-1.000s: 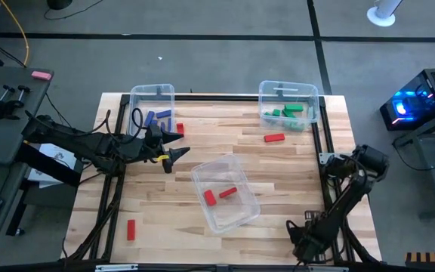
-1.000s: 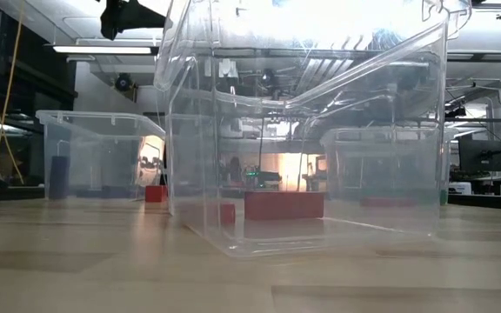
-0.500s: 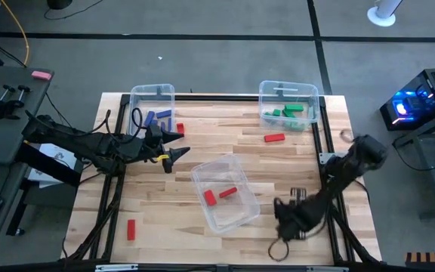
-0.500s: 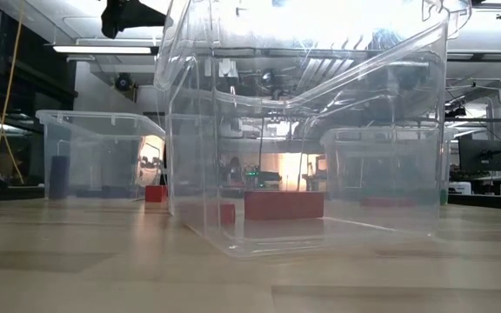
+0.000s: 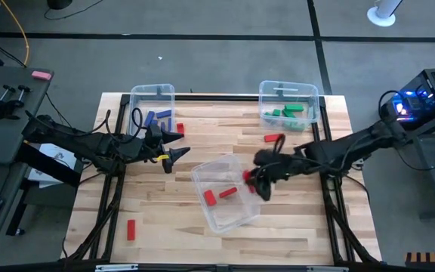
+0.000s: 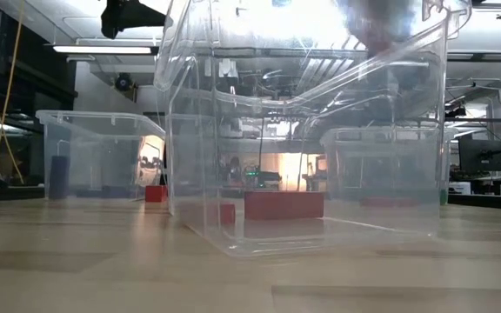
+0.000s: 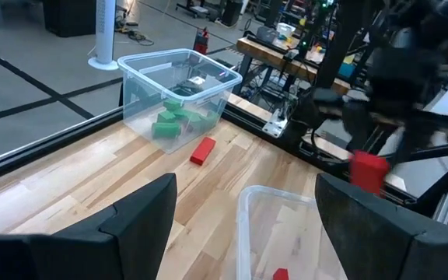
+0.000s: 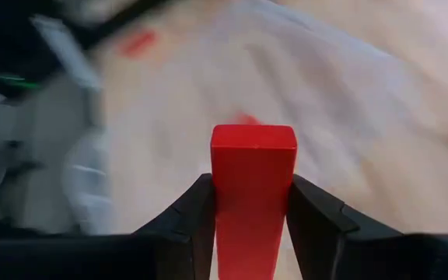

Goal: Sort blocks
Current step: Put the red block into the bottom transparent bin

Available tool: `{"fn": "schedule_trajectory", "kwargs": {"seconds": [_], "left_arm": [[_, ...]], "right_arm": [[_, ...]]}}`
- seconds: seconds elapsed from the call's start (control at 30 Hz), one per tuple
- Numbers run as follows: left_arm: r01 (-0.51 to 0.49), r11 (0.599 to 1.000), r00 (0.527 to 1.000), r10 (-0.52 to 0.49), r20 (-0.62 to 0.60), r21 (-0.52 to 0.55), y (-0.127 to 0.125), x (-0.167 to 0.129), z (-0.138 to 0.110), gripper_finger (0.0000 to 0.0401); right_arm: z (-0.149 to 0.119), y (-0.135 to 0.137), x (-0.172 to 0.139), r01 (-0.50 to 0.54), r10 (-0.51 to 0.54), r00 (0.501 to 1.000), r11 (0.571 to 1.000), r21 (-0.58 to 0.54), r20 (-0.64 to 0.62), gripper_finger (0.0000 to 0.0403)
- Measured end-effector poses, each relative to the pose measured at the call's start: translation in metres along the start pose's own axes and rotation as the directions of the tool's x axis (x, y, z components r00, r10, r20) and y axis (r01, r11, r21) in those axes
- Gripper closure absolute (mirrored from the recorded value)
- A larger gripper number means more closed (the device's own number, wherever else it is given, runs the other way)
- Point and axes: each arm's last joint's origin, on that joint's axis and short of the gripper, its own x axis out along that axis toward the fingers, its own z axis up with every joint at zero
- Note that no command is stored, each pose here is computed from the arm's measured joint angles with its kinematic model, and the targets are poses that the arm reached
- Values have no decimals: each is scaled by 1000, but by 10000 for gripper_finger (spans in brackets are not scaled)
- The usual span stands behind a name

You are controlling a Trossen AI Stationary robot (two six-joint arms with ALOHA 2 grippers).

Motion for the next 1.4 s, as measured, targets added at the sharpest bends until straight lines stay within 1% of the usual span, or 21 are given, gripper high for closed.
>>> {"fn": "schedule_trajectory", "kwargs": {"seconds": [0.07,0.17,0.23,0.33,0.37,0.4,0.5,0.6,0.7,0.8,0.87,0.93,1.0,1.07,1.1,1.13,1.17,1.23,1.3,1.33,1.4], "left_arm": [[1,1000,1000,-1,0,-2,0,0,0,107],[13,999,1000,-13,-6,-37,0,0,0,107],[44,997,999,-45,-21,-60,-1,0,0,107],[110,990,992,-115,-51,-86,-4,0,-1,107],[140,986,987,-146,-61,-92,-5,-1,-1,107],[166,981,983,-173,-65,-105,-6,-2,0,107],[222,967,969,-233,-81,-123,-12,-8,10,107],[225,972,964,-232,-126,-70,-19,-18,27,107],[147,989,965,-145,-217,-8,-25,-28,41,107],[22,999,931,-36,-364,-41,-32,-32,41,107],[-73,995,864,28,-502,-71,-39,-31,27,107],[-172,981,759,71,-648,-94,-50,-28,5,107],[-294,953,601,127,-789,-70,-60,-28,-23,107],[-411,912,420,192,-887,3,-71,-31,-50,107],[-465,884,328,229,-916,54,-76,-34,-64,107],[-508,856,252,257,-933,98,-82,-37,-76,107],[-545,828,194,276,-941,130,-88,-40,-89,107],[-606,779,109,285,-952,164,-101,-46,-110,107],[-645,743,49,272,-961,177,-112,-51,-129,107],[-664,726,30,267,-963,181,-117,-54,-136,107],[-697,695,21,264,-964,175,-124,-61,-149,107]], "right_arm": [[7,8,13,-100,101,994,995,-26,38,281],[11,17,33,-170,177,981,982,-78,85,281],[12,20,45,-182,193,976,978,-104,104,281],[9,20,59,-163,176,979,978,-128,98,280],[8,19,62,-152,166,982,979,-134,95,268],[8,19,63,-140,154,983,981,-134,101,244],[11,15,65,-124,139,985,983,-139,106,145],[22,9,61,-105,119,985,987,-121,121,65],[43,5,50,-71,85,985,993,-95,148,19],[61,0,40,-12,34,988,990,-138,153,8],[71,-3,34,35,-4,986,983,-181,169,9],[80,-6,27,80,-39,981,973,-218,190,11],[87,-10,24,114,-64,976,965,-236,210,13],[93,-15,22,134,-81,971,964,-230,225,14],[95,-17,21,140,-87,969,965,-222,232,14],[98,-21,21,148,-96,967,966,-214,237,14],[99,-24,21,156,-105,965,966,-206,240,14],[102,-30,21,171,-122,963,966,-193,239,14],[105,-36,20,174,-129,963,968,-182,235,14],[106,-39,20,167,-123,965,970,-178,233,14],[108,-43,20,154,-112,967,973,-173,227,14]]}}
